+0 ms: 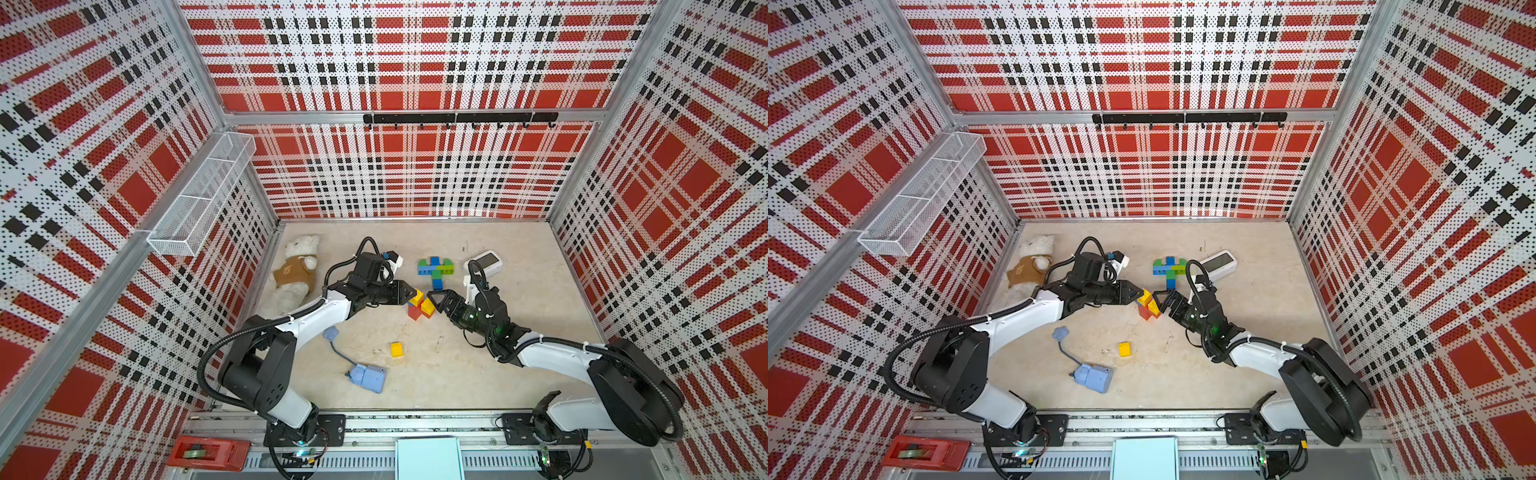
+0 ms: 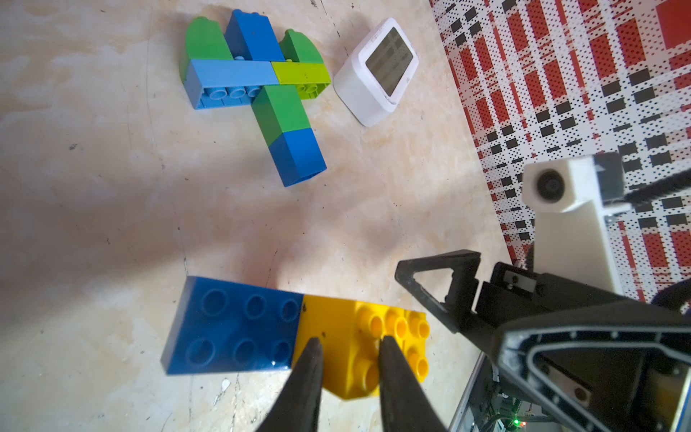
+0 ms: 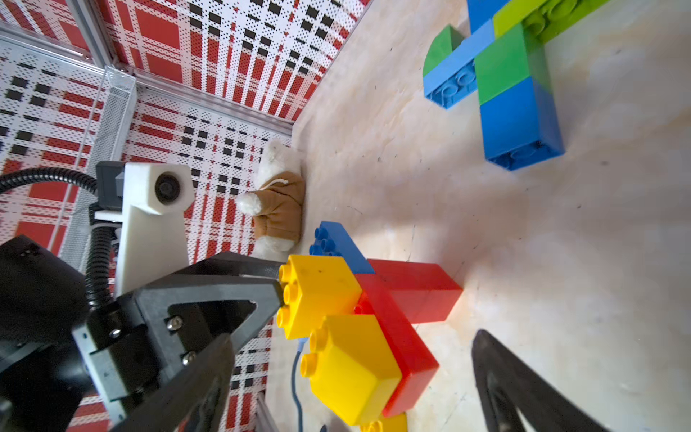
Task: Assemble a fork with lego
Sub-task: Assemble the lego brick with the lego brick.
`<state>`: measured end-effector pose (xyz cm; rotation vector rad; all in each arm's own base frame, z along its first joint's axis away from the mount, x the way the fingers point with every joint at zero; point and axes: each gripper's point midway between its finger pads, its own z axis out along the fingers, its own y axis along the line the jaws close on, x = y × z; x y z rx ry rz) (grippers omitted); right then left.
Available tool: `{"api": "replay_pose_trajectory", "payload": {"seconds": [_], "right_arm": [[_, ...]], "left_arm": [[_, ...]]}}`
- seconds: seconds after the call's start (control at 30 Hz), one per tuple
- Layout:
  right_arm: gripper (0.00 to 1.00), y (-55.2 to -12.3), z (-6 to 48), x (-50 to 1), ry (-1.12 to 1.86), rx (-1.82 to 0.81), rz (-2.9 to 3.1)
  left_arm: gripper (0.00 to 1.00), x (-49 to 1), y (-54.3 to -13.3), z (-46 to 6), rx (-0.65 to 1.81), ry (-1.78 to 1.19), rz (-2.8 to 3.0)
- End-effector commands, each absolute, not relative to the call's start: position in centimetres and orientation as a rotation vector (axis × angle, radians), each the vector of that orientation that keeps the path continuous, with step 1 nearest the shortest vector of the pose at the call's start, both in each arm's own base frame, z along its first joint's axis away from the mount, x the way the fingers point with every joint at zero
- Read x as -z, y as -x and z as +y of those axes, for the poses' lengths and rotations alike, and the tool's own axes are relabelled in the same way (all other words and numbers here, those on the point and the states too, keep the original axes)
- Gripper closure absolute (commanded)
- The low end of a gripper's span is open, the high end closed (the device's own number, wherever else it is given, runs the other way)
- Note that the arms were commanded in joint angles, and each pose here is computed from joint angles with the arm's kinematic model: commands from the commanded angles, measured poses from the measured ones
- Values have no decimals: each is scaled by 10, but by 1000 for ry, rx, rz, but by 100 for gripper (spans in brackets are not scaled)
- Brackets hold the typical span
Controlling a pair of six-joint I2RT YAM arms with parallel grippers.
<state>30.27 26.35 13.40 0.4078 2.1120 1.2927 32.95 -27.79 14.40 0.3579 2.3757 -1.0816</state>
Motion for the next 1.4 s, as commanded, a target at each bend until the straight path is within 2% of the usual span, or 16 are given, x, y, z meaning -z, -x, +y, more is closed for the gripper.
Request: {"api": "replay_pose_trajectory", "payload": {"seconds": [0.0, 0.27, 0.63, 0.97, 1.07, 1.23, 1.37], "right_arm": [[0, -299, 276, -147, -472, -1469, 2043], [3, -296, 285, -139, -471, -1512, 2078], [22, -296, 286, -126, -495, -1508, 2106], [32, -293, 280, -109, -541, -1484, 2130], [42, -292, 279, -102, -560, -1478, 2146], [51, -292, 278, -94, -576, -1474, 2153], [51, -291, 278, -92, -580, -1476, 2156]], "left_arm": [[71, -121, -321, -271, 1040, -337, 2469], [71, -120, -321, -271, 1040, -337, 2474], [71, -119, -320, -271, 1040, -337, 2476], [71, -118, -320, -271, 1039, -336, 2477], [71, -119, -321, -271, 1040, -336, 2475], [71, -119, -320, -271, 1041, -336, 2478], [71, -119, -319, -271, 1040, -337, 2477]]}}
